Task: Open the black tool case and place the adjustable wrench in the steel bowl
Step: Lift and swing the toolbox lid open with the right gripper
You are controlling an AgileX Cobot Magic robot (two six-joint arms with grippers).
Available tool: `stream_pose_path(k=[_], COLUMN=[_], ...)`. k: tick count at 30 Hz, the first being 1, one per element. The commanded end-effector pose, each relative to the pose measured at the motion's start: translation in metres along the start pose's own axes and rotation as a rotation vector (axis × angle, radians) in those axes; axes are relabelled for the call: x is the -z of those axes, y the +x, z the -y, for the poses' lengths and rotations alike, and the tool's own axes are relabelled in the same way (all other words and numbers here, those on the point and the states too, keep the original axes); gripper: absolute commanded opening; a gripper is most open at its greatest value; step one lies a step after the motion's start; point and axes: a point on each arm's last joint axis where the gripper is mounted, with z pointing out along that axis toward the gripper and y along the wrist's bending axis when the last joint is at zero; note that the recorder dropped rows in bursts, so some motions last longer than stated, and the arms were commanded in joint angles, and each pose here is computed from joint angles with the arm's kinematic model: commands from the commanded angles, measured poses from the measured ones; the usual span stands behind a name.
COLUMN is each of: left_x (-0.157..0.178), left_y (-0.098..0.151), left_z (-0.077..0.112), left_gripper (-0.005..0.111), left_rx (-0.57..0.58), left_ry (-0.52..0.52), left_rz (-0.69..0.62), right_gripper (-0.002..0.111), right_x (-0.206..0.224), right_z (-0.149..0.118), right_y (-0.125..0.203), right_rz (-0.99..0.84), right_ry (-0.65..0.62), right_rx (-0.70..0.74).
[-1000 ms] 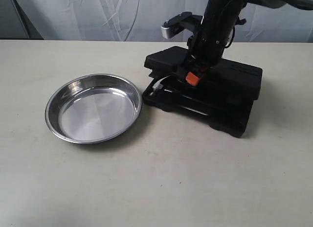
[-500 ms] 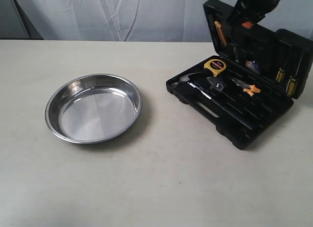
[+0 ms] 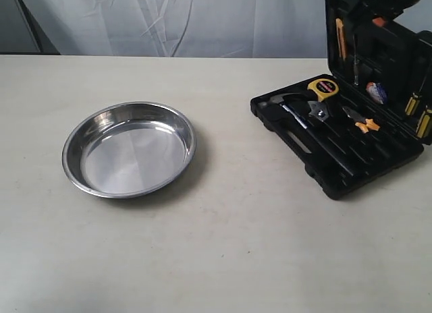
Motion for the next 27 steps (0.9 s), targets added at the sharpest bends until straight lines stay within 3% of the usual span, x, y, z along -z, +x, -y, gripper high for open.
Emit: stream_pose_path(k=[1, 14, 17, 23, 25, 27], left_x=[0.000, 0.000, 0.000, 0.000, 0.000, 0.000], left_y=[-0.002, -0.002, -0.002, -0.002, -0.002, -0.002], left_z=[0.000, 0.000, 0.000, 0.000, 0.000, 0.000], left_gripper=[0.000, 0.000, 0.000, 0.000, 0.000, 0.000], left_rx=[0.003, 0.003, 0.003, 0.003, 0.003, 0.003], left_ry=[-0.002, -0.002, -0.002, -0.002, -0.002, -0.002], left_rz=[0.013, 0.013, 0.013, 0.013, 0.013, 0.013], right_gripper=[-0.001, 0.001, 0.014, 0.053, 0.056, 0.053], right_x=[-0.002, 0.002, 0.003, 0.004, 0.006, 0.009], right_z=[0.017, 0.034, 0.037, 0.039, 0.045, 0.050], right_y=[0.008, 0.006, 0.005, 0.004, 0.005, 0.007], right_rz=[-0.054, -0.027, -0.016, -0.003, 0.005, -0.001], right_ry=[0.121, 0.312, 0.353, 0.378, 0.445, 0.505], right_rx=[-0.024, -0.055, -0.062, -0.062, -0.124, -0.188])
